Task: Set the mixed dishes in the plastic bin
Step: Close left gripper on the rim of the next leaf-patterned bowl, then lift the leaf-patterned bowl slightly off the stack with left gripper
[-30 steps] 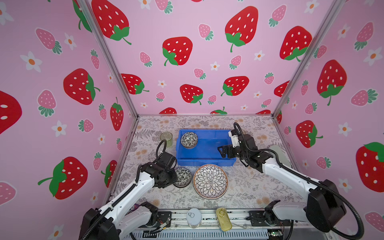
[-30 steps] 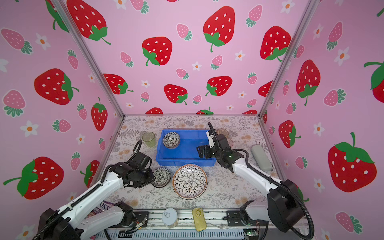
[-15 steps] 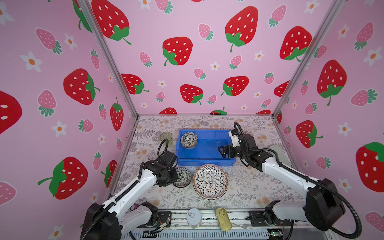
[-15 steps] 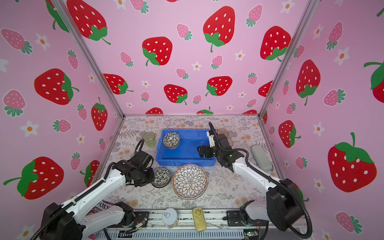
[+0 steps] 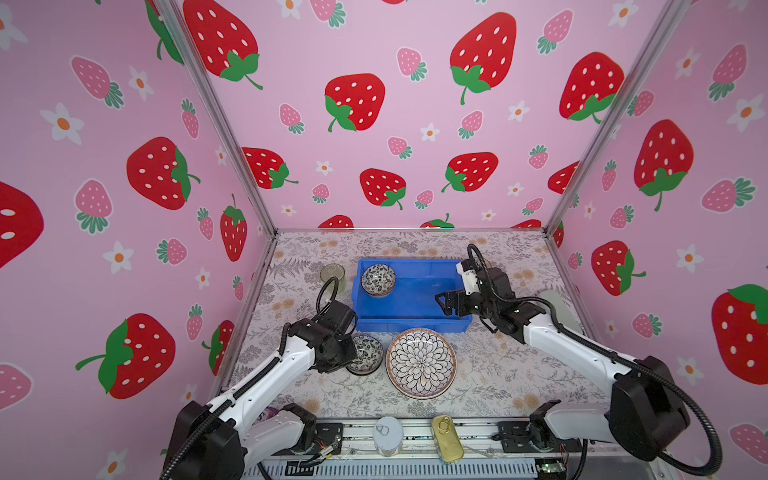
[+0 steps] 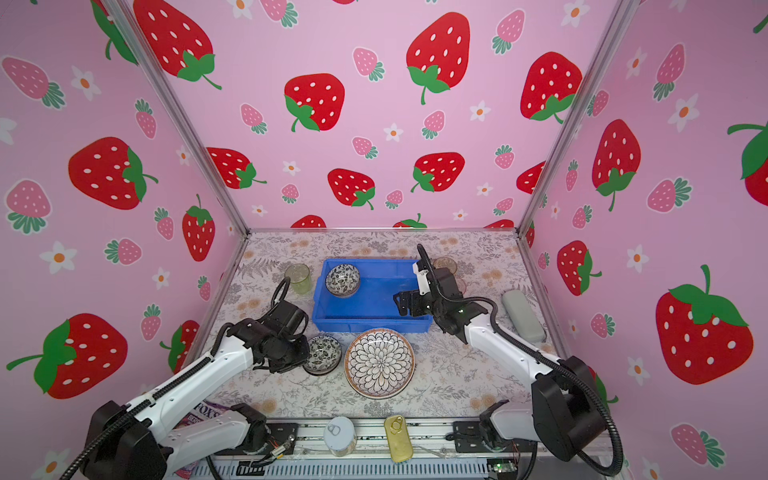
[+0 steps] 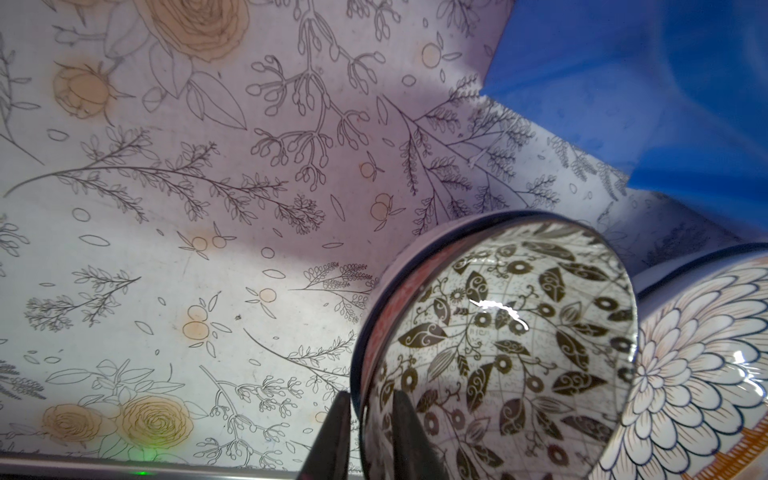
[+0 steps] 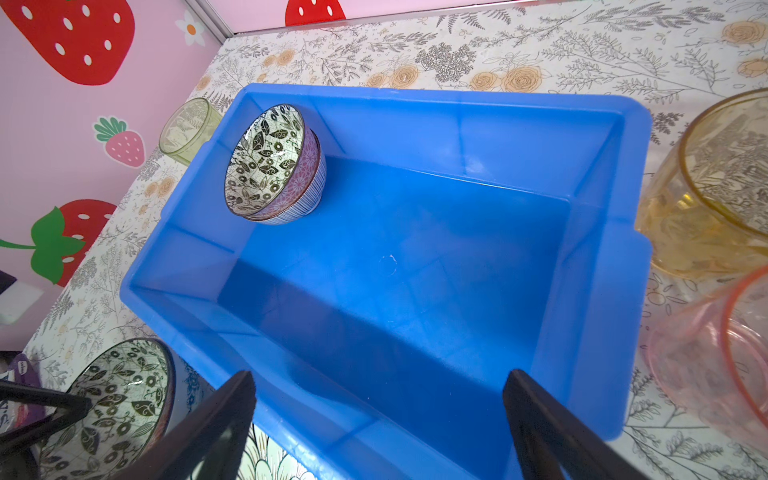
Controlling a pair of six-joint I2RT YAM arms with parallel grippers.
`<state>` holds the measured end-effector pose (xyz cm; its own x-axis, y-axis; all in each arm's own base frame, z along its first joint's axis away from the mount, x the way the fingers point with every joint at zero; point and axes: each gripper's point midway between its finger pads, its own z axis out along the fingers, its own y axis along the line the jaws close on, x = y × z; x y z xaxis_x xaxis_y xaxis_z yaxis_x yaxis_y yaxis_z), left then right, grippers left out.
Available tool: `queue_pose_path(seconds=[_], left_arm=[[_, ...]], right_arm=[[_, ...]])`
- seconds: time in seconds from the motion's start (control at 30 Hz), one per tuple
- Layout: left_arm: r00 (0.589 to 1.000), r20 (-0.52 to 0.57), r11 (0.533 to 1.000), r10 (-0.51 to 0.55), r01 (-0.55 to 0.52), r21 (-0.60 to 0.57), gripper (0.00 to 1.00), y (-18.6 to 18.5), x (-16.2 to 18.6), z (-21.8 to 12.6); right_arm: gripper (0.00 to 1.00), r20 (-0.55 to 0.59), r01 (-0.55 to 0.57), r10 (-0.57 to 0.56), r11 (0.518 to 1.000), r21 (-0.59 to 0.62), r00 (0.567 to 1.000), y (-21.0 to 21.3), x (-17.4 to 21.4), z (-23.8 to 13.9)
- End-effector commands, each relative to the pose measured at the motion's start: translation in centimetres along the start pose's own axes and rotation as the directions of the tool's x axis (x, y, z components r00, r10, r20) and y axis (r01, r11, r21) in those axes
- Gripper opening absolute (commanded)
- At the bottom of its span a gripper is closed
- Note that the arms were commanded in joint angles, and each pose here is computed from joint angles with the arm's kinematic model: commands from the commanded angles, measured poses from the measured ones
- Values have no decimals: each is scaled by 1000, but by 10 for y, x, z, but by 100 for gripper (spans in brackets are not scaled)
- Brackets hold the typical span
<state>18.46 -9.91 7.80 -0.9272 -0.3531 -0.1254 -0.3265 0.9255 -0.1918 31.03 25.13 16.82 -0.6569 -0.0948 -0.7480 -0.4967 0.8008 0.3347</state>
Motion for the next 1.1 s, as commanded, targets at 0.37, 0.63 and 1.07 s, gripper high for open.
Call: queue_pose_path(seconds=[0.37, 0.63, 1.07], left_arm=[[999, 35, 1000, 5, -5, 3, 13, -5, -8, -10], [999, 45, 1000, -4, 4, 7, 7, -4, -8, -12], [994, 99, 990, -51, 37, 138, 0, -17, -9, -29]], right_arm=[[95, -11, -5, 5, 1000, -13, 1000, -2, 6, 5], [95, -1, -6, 6, 1000, -16, 1000, -1, 2, 3], [95, 16, -7, 8, 999, -40, 1000, 5, -5, -3]])
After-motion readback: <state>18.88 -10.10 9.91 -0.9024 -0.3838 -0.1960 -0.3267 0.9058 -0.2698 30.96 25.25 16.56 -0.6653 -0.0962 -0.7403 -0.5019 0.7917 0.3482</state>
